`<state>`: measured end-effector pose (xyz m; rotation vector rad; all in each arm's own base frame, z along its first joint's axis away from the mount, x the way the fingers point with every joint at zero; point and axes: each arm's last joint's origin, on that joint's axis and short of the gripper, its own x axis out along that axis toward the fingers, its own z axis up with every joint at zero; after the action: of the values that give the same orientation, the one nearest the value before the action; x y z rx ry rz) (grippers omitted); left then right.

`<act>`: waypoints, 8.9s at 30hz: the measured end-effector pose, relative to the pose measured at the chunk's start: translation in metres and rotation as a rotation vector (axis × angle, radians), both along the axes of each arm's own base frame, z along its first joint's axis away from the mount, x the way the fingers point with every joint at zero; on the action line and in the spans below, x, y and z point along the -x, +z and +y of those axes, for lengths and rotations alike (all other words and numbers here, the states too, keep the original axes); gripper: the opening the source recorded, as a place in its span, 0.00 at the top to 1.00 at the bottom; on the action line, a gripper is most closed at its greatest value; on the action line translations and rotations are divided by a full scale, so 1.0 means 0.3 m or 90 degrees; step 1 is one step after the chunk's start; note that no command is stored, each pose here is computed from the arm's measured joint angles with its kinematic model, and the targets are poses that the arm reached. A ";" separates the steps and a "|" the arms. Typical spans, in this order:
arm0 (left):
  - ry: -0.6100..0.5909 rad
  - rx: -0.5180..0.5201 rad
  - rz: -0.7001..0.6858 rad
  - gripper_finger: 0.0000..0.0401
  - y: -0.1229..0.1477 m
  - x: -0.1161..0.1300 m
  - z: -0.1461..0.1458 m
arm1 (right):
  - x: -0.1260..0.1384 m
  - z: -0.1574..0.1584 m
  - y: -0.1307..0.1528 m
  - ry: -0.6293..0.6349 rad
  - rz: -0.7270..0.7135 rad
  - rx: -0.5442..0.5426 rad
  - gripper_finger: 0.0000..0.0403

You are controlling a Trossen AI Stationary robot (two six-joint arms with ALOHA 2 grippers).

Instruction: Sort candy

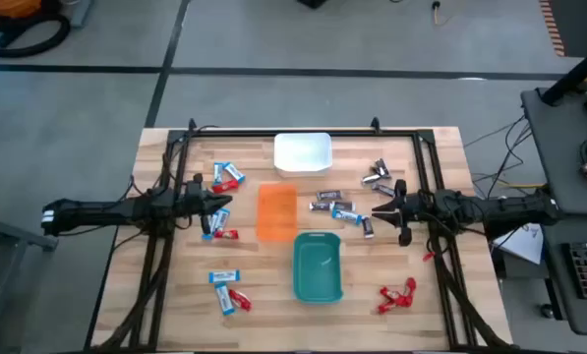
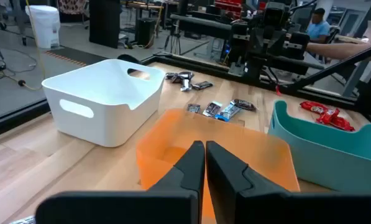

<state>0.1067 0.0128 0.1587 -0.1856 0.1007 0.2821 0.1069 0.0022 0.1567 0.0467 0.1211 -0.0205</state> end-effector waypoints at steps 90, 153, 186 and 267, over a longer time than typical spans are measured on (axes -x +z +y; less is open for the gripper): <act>-0.141 0.180 -0.262 1.00 0.117 -0.039 -0.044 | 0.002 -0.004 0.096 -0.030 -0.119 -0.203 0.87; -0.114 -0.068 -0.089 1.00 0.213 -0.207 -0.045 | -0.321 -0.003 0.057 -0.186 0.546 -0.031 0.63; -0.113 -0.101 -0.084 1.00 0.218 -0.210 -0.044 | -0.415 0.002 -0.130 -0.200 0.634 -0.052 0.77; -0.111 -0.100 -0.119 1.00 0.234 -0.210 -0.045 | -0.378 -0.009 -0.248 -0.215 0.371 0.002 0.83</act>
<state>0.1697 -0.0006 0.2289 -0.0452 -0.0900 0.0974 0.2203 -0.0005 0.0822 0.0572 0.6958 -0.3724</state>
